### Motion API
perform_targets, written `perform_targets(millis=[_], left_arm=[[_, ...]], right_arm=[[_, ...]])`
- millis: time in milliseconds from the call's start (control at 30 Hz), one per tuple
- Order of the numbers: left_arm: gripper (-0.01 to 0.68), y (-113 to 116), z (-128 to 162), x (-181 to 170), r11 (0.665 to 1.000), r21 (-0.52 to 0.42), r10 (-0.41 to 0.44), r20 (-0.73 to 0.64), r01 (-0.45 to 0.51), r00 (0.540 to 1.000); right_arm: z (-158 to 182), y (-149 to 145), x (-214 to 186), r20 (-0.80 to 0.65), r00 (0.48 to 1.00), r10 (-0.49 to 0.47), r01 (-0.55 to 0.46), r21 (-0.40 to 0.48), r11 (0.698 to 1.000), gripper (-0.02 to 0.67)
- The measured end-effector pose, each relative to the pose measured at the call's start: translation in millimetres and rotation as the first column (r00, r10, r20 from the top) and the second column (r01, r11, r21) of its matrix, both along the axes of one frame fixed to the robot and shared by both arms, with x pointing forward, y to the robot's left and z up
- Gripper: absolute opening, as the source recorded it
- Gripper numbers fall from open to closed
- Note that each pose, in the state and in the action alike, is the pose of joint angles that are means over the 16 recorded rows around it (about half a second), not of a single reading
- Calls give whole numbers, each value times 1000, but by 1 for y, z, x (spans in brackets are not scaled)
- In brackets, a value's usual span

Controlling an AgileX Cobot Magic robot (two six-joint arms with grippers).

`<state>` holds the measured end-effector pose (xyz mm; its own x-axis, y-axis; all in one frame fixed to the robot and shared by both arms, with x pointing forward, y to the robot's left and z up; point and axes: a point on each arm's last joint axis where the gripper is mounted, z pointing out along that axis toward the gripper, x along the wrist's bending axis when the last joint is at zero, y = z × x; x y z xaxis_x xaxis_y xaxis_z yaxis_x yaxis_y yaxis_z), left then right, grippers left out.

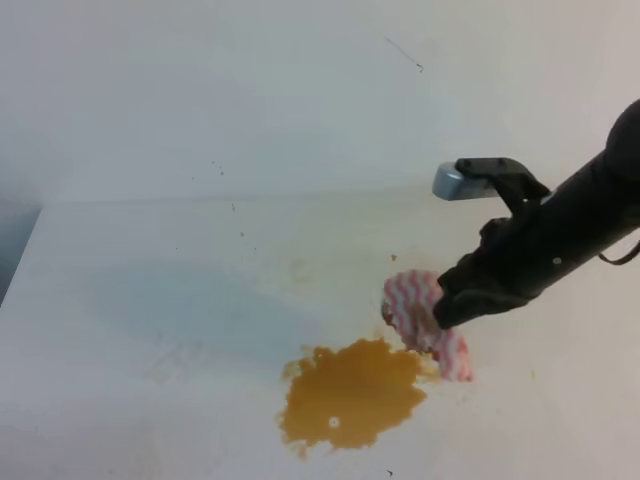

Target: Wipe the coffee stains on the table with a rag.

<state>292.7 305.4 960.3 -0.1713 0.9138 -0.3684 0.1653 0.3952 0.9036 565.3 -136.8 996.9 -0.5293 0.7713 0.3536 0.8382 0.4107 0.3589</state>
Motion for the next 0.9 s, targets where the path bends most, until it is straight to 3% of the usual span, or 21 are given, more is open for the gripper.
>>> perform_targets(millis=[233, 500, 667, 900], left_arm=[[-1, 0, 0, 0, 1000, 0, 0, 1, 0, 1000], [-1, 0, 0, 0, 1000, 0, 0, 3, 0, 1000], [-1, 0, 0, 0, 1000, 0, 0, 3, 0, 1000], [-1, 0, 0, 0, 1000, 0, 0, 3, 0, 1000]], right_arm=[[9, 59, -17, 28, 990, 135, -137, 92, 986, 12], [-28, 112, -36, 12, 974, 227, -227, 80, 971, 12], [-56, 123, -34, 0, 976, 218, -218, 36, 975, 12], [-74, 111, -14, 8, 988, 157, -156, -39, 987, 12]])
